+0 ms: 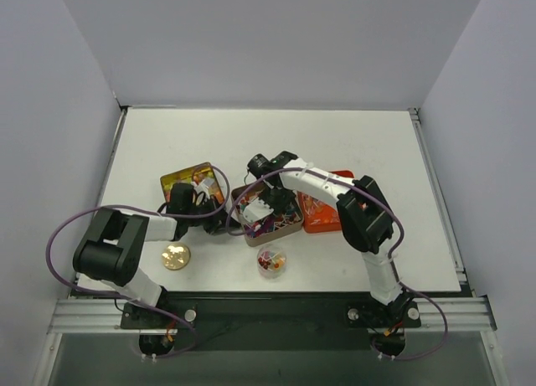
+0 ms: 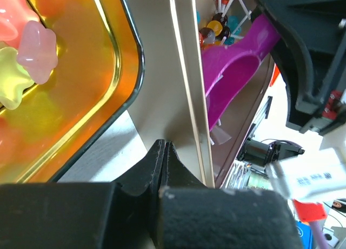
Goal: Pack the candies
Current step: Scoop the fake candies from the storage box.
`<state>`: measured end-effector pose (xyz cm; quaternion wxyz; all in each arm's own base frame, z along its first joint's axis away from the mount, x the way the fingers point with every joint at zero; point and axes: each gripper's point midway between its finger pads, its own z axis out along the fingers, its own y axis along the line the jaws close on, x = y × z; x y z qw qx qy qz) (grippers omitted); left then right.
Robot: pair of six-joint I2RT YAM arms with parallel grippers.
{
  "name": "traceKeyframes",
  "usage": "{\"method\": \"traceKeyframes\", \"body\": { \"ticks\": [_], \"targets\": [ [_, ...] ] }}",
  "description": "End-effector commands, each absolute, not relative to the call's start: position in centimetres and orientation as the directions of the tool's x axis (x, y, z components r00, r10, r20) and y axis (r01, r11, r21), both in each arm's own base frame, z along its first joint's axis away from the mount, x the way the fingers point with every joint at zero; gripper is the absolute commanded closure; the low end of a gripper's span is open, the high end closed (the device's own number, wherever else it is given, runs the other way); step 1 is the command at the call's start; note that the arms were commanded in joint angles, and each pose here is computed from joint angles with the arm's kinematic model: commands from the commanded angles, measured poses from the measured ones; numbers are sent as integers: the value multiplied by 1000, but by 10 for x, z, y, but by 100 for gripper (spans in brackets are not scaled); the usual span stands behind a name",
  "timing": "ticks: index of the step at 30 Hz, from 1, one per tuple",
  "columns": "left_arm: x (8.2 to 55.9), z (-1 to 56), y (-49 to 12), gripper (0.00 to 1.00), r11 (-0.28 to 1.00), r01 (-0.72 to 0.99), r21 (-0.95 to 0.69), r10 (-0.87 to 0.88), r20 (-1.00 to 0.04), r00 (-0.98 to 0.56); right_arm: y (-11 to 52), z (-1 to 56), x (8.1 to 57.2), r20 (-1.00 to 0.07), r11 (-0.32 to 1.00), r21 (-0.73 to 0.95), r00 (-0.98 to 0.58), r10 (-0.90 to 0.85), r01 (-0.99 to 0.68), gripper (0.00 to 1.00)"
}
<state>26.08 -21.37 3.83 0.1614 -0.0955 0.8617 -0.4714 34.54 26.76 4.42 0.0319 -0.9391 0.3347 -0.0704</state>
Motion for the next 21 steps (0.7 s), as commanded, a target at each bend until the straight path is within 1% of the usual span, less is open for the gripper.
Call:
{"method": "traceKeyframes", "body": {
  "ticks": [1, 4, 9, 16, 21],
  "targets": [
    [263, 57, -223, 100, 513, 47, -857, -279, -218, -935, 288, 59, 300, -119, -823, -125, 832, -542, -554, 100],
    [266, 66, -227, 100, 500, 74, -863, -265, -234, -935, 286, 66, 288, -193, -812, -108, 813, -549, -573, 100],
    [268, 81, -231, 100, 476, 115, -872, -243, -256, -936, 289, 81, 281, -274, -775, -115, 770, -577, -622, 100],
    [267, 91, -234, 100, 461, 154, -874, -222, -282, -933, 290, 90, 289, -328, -695, -123, 690, -645, -708, 100],
    [270, 113, -239, 100, 424, 210, -881, -197, -316, -928, 284, 101, 294, -381, -640, -137, 637, -671, -756, 100]
  ]
}}
